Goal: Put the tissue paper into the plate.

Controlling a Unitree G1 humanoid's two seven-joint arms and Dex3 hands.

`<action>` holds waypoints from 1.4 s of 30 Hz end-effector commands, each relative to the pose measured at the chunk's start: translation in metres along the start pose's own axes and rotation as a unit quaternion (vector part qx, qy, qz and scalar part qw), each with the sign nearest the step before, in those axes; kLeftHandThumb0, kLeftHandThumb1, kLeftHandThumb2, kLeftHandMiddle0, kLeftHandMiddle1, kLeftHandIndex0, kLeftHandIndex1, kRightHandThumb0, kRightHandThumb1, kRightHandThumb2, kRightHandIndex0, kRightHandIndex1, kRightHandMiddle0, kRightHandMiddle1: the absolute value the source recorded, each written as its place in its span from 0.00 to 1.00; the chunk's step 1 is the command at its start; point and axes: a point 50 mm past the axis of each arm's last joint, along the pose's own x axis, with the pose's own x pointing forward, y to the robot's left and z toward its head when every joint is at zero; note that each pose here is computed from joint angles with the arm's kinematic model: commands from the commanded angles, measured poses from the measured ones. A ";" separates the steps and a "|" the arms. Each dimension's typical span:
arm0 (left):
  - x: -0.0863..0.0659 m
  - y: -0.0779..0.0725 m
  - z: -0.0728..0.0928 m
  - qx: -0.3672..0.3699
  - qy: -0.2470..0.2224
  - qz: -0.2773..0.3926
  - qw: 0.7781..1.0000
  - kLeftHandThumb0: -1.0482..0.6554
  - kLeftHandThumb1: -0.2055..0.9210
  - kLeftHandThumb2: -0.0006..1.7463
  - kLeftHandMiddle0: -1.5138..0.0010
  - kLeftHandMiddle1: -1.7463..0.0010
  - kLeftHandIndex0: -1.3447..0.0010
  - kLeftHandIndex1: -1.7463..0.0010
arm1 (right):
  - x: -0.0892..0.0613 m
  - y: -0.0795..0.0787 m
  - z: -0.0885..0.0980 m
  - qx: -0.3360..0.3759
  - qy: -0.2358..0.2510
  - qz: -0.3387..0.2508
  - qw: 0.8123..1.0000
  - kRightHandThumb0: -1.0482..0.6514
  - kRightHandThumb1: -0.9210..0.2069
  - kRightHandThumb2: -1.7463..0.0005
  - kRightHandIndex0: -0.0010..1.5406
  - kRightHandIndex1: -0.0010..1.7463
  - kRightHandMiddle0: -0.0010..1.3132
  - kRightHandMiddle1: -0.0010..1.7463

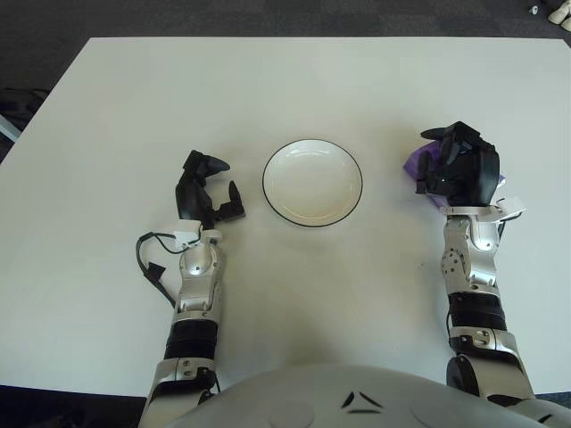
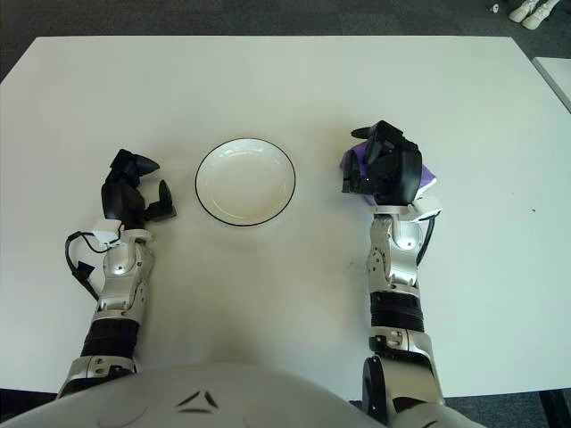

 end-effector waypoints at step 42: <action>-0.031 0.008 -0.038 0.026 0.101 0.004 0.995 0.61 0.23 0.93 0.53 0.00 0.50 0.01 | 0.027 -0.049 0.080 -0.612 -0.078 0.370 0.694 0.00 0.12 0.67 0.00 0.00 0.00 0.00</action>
